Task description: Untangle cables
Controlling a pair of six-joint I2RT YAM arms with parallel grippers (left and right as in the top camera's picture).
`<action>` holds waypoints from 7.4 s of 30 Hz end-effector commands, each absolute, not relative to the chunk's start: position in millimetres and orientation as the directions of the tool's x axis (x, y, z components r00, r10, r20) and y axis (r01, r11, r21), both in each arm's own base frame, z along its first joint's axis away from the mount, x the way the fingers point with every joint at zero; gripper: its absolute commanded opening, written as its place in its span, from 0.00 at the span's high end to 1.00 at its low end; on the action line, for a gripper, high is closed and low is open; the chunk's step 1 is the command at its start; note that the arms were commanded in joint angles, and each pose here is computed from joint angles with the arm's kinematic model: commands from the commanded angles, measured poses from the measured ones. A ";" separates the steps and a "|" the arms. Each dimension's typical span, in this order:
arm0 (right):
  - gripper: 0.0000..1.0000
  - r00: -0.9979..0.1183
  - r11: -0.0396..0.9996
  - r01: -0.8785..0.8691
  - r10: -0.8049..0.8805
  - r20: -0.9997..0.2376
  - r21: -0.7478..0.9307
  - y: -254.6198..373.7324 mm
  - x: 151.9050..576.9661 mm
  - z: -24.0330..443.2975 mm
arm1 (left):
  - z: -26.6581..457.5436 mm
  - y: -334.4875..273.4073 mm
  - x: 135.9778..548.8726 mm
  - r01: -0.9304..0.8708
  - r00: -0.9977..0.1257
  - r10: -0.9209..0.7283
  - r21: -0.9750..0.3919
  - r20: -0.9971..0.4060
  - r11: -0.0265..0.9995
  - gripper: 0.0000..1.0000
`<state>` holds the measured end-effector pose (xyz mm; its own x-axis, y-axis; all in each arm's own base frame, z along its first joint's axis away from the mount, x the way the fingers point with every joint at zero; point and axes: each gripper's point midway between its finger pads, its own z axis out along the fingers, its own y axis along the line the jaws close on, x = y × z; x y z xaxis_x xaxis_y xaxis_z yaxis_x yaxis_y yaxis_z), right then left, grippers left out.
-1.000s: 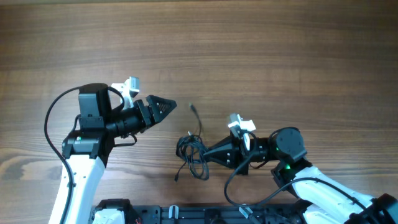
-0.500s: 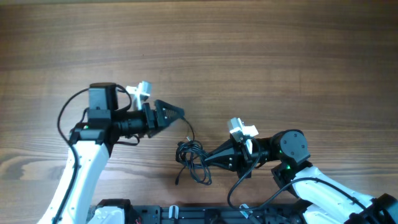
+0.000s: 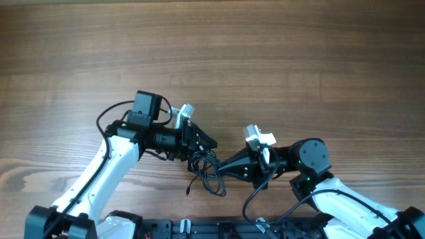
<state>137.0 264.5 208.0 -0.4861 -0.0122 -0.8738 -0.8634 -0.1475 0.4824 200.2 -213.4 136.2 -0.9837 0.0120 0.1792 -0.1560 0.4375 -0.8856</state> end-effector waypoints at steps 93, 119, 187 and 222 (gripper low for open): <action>0.08 -0.900 0.403 -0.316 0.160 -0.406 0.859 221.7 219.2 99.5 | 8.8 -166.4 163.2 -0.467 -0.878 -0.479 -0.249 0.015 0.848 0.96; 0.29 -0.694 0.272 -0.626 0.232 -0.681 0.731 255.7 224.3 175.9 | 168.3 -160.7 219.0 0.188 -0.800 -0.145 -0.473 -0.583 0.861 0.96; 0.96 -0.729 0.306 -0.402 0.463 -0.504 0.863 216.4 269.4 178.0 | 131.5 -73.8 245.9 -0.246 -0.716 -0.293 -0.164 -0.634 0.955 0.96; 0.43 -0.820 0.319 -0.306 0.390 -0.419 0.897 224.9 254.8 149.9 | 178.1 -191.3 231.9 0.422 -0.788 -0.008 -0.549 -0.616 0.721 0.96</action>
